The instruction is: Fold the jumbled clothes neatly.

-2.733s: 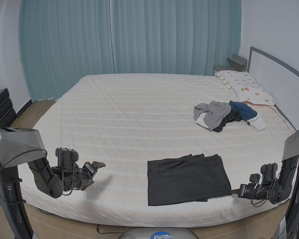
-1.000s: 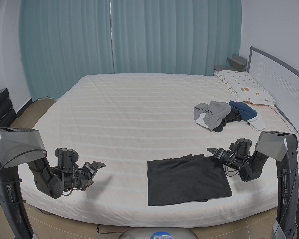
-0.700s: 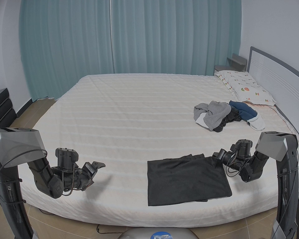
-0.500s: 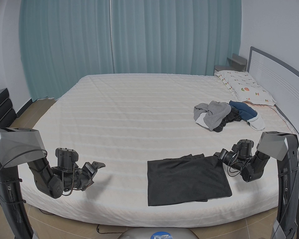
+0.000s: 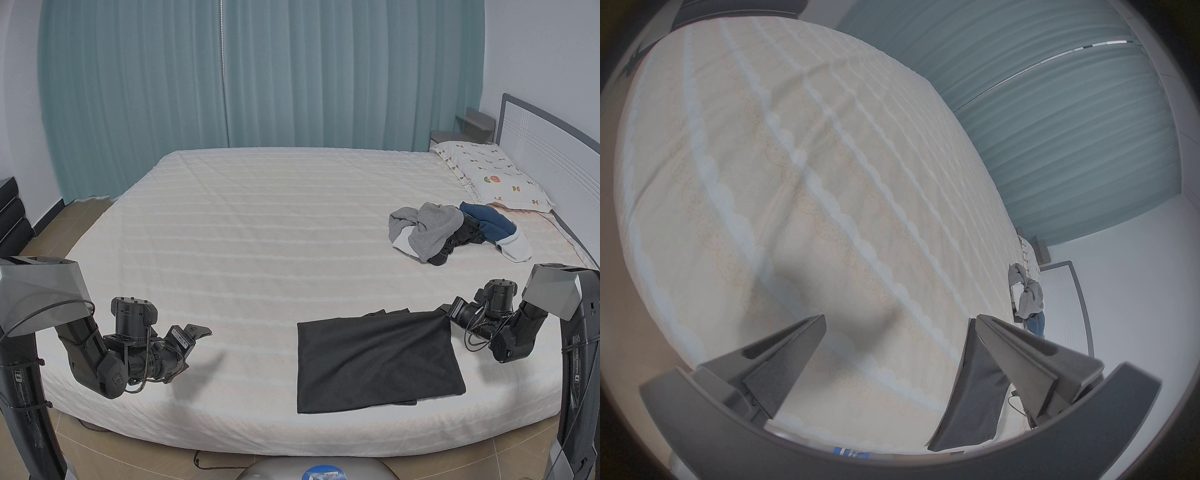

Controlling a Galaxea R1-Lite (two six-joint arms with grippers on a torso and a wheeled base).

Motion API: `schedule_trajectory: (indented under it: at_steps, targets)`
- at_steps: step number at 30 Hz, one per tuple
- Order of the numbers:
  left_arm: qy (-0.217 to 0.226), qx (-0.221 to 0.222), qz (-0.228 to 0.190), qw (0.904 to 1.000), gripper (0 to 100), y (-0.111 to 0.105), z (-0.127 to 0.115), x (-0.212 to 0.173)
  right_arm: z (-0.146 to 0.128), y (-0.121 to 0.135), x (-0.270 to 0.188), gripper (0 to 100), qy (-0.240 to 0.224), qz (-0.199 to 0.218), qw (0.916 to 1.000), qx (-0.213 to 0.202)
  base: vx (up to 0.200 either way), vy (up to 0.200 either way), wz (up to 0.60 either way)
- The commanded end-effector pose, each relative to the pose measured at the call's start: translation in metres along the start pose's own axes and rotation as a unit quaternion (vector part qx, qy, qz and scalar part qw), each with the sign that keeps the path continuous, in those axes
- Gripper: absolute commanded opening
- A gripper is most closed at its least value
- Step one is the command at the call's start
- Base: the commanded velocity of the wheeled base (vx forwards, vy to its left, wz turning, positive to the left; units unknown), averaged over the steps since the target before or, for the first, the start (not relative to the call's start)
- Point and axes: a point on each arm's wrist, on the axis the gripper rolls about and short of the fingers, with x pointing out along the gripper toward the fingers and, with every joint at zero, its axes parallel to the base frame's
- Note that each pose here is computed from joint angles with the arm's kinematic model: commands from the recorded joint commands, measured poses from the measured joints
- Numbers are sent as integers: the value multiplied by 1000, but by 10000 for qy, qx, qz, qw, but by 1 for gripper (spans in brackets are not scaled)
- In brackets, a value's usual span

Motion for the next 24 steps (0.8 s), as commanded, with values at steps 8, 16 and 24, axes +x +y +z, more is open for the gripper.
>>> schedule_trajectory:
  at_steps: [8,16,24]
  targets:
    - [1,-2,3,10000,100,0,0,0,-3,1,0,0,43,15,10000,-4,0,0,0]
    - [-3,-1,-3,10000,100,0,0,0,-4,7,-6,100,64,53,10000,-23,0,0,0]
    - [9,15,-17,10000,100,-1,-1,1,19,31,-42,100,-13,87,10000,-38,0,0,0]
